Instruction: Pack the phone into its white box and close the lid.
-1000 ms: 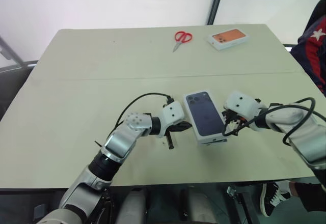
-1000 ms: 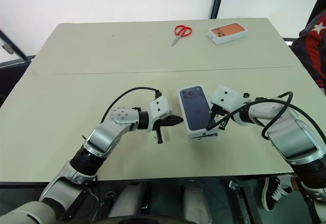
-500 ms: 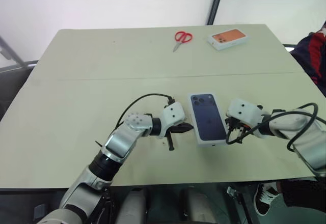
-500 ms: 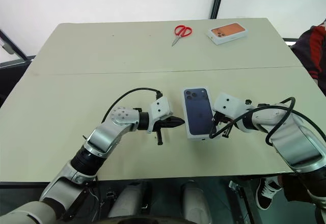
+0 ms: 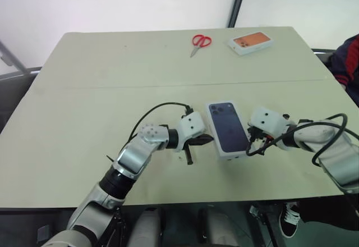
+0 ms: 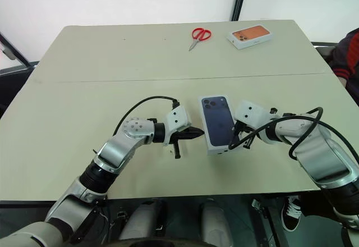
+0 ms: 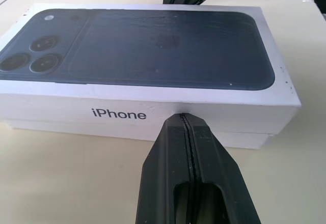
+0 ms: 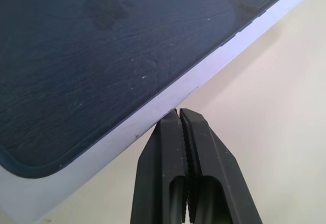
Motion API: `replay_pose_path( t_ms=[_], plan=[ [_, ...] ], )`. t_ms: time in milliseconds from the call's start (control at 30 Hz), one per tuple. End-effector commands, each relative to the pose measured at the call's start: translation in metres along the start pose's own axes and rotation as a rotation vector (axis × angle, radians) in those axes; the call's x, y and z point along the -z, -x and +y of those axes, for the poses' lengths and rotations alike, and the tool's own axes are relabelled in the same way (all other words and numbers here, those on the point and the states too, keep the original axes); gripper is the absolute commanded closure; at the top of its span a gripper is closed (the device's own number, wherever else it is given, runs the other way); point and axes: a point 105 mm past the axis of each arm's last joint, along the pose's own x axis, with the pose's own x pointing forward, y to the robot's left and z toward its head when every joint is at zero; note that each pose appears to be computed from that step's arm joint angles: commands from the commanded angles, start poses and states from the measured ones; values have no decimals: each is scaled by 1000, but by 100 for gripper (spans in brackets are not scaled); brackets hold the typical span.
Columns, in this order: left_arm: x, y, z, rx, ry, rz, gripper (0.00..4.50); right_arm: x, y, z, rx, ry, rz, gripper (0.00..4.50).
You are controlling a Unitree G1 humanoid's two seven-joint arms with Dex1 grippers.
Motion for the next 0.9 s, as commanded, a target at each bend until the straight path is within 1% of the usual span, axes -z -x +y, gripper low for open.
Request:
replay_pose_path(
  t_ms=[33,300,567,900],
  plan=[
    [-12,-2,0,3,-36,-36,450,-10,1,1,-5,28,-35,441],
    [-12,-3,-1,12,-32,-40,450,-4,2,5,-22,25,-15,441],
    [-10,-2,-6,48,-33,-26,450,1,3,16,-61,33,-3,441],
    [-6,2,-5,53,-33,-7,450,0,5,15,-56,43,-4,441]
  ],
)
